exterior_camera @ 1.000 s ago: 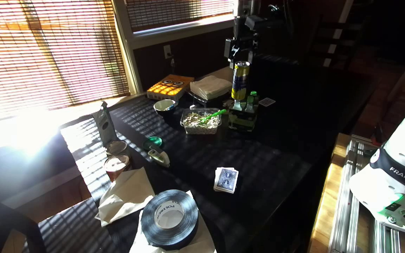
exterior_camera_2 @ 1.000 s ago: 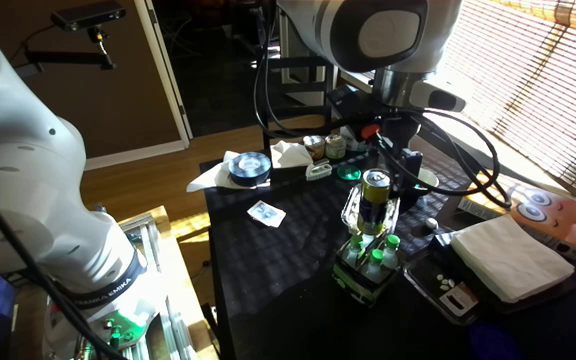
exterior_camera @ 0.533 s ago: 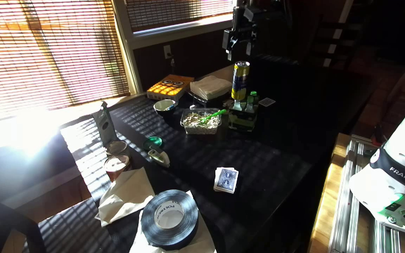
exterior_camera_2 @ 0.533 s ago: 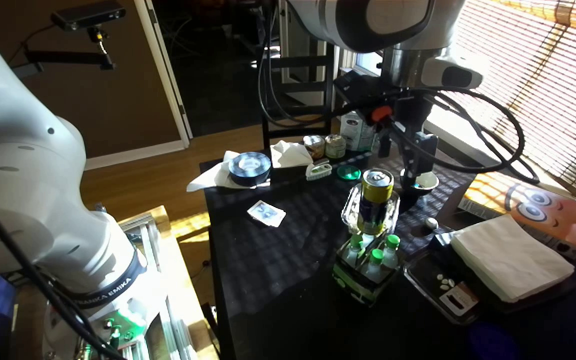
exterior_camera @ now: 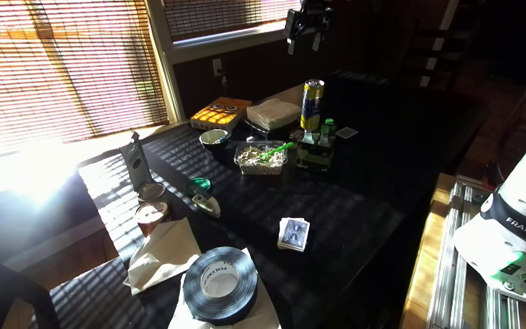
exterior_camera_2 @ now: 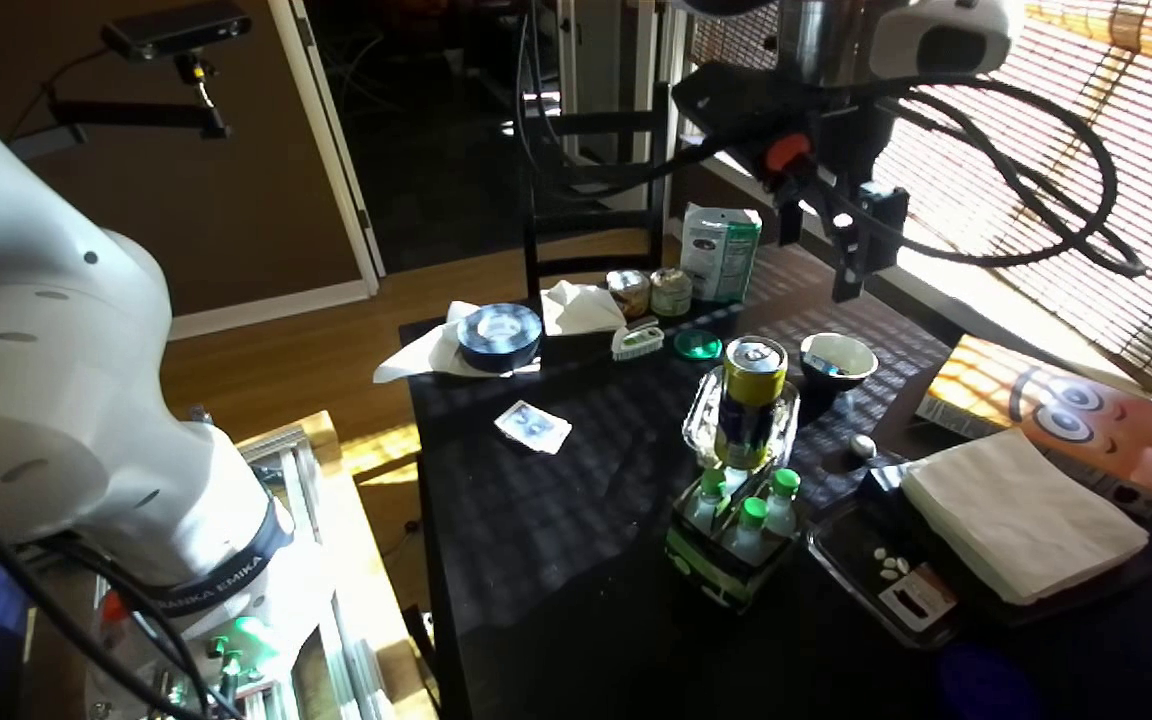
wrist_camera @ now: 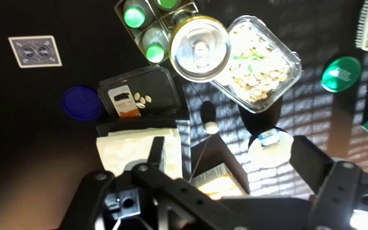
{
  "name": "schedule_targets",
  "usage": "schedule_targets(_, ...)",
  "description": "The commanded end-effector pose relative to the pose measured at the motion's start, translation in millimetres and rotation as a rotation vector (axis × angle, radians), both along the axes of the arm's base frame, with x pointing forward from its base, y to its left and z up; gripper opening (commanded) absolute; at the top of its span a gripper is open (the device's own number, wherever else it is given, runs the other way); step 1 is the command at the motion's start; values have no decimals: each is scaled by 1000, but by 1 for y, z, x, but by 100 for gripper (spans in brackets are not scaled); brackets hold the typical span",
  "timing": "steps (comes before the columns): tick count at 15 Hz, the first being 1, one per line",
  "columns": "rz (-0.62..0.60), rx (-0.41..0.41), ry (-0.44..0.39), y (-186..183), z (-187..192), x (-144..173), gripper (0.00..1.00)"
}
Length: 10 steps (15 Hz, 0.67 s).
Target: Put the can on one bottle
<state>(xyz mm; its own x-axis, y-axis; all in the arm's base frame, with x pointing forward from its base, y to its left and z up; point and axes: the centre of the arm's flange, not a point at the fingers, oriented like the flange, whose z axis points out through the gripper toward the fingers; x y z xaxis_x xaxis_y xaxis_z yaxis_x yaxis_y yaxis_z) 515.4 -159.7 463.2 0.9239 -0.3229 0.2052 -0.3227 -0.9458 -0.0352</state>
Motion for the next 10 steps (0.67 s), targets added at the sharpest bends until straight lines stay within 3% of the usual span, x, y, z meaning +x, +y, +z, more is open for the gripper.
schedule_targets(1,114,95,-133,12,34,-13,100)
schedule_targets(6,255,139,-255,64,68,-18,100)
schedule_targets(8,325,117,-263,93,74,-22,100)
schedule_targets(9,267,117,-229,70,73,-7,100)
schedule_targets(10,291,116,-236,82,76,-9,100)
